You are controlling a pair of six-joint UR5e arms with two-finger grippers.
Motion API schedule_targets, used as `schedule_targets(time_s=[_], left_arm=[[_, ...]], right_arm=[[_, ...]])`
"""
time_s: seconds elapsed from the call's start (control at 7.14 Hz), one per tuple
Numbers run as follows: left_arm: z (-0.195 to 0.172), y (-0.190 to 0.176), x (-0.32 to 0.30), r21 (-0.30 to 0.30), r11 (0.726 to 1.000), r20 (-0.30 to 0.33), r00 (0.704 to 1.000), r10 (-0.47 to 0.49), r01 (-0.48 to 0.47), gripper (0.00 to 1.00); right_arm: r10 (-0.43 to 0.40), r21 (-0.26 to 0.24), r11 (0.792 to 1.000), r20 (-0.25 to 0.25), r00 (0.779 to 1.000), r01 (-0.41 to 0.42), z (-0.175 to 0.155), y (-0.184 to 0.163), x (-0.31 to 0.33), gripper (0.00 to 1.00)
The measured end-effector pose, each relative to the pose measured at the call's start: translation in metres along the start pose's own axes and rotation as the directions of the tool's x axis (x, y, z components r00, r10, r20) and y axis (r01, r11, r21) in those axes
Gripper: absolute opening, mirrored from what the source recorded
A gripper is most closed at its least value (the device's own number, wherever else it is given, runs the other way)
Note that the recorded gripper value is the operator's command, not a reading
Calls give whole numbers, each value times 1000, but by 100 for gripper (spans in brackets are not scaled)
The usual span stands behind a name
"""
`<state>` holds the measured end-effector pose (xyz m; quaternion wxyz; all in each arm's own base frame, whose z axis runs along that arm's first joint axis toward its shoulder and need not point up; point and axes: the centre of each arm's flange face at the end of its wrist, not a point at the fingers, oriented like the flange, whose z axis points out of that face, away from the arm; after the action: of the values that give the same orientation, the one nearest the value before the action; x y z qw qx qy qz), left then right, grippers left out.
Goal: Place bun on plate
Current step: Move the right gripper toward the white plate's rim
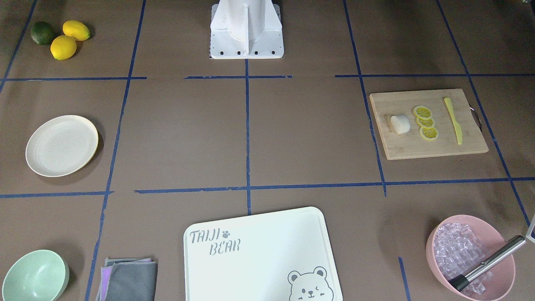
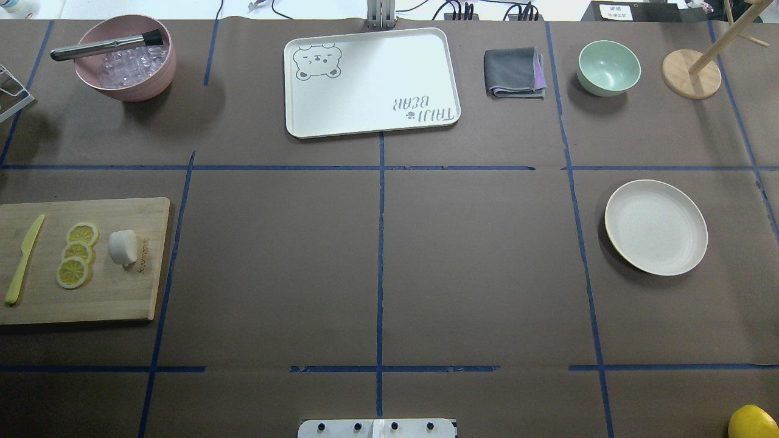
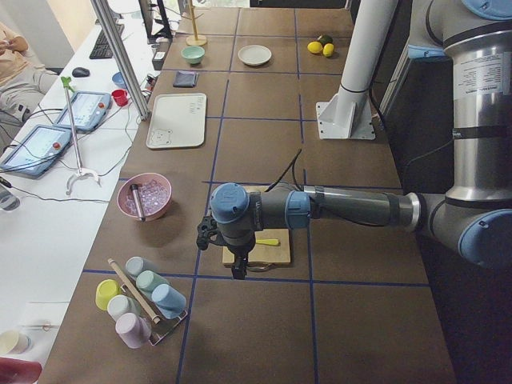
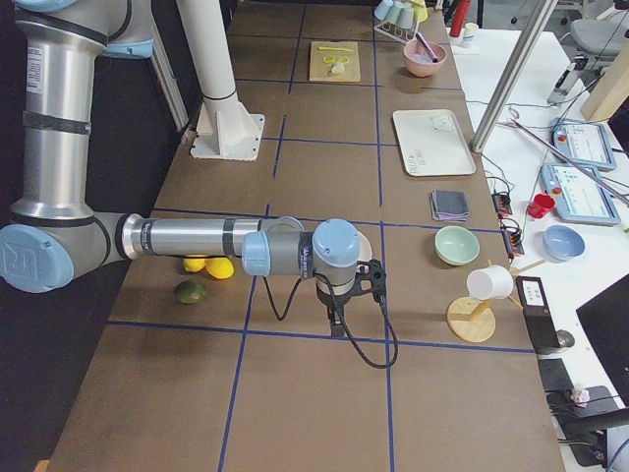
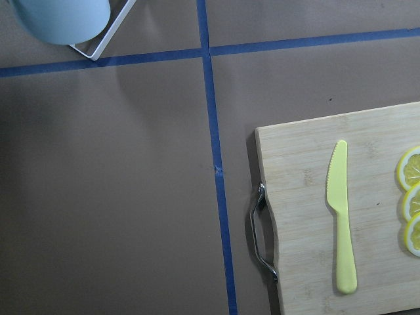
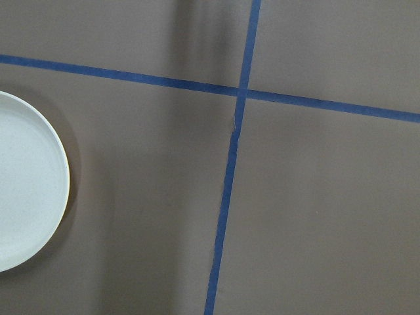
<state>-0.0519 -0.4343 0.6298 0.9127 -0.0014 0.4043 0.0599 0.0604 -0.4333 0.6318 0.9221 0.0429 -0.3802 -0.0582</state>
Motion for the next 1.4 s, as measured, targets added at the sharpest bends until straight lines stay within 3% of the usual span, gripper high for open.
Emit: schedule_targets(time_s=[0.42, 0.7, 1.12, 1.4], left_arm=[[2, 0, -2, -4, 1000, -2, 1000, -3, 3, 100], [2, -1, -1, -3, 1000, -4, 1000, -2, 2, 100], [1, -1, 0, -1, 1000, -5, 1000, 1, -1, 100], [1, -1, 0, -1, 1000, -5, 1000, 0, 0, 100]], right_arm=[[5, -10, 1000, 5, 1000, -5, 5, -5, -9, 100], [30, 5, 1000, 26, 999, -30, 24, -27, -46, 100], [77, 67, 994, 100, 992, -84, 100, -43, -100, 99], [91, 70, 992, 118, 989, -100, 146, -40, -133, 96]])
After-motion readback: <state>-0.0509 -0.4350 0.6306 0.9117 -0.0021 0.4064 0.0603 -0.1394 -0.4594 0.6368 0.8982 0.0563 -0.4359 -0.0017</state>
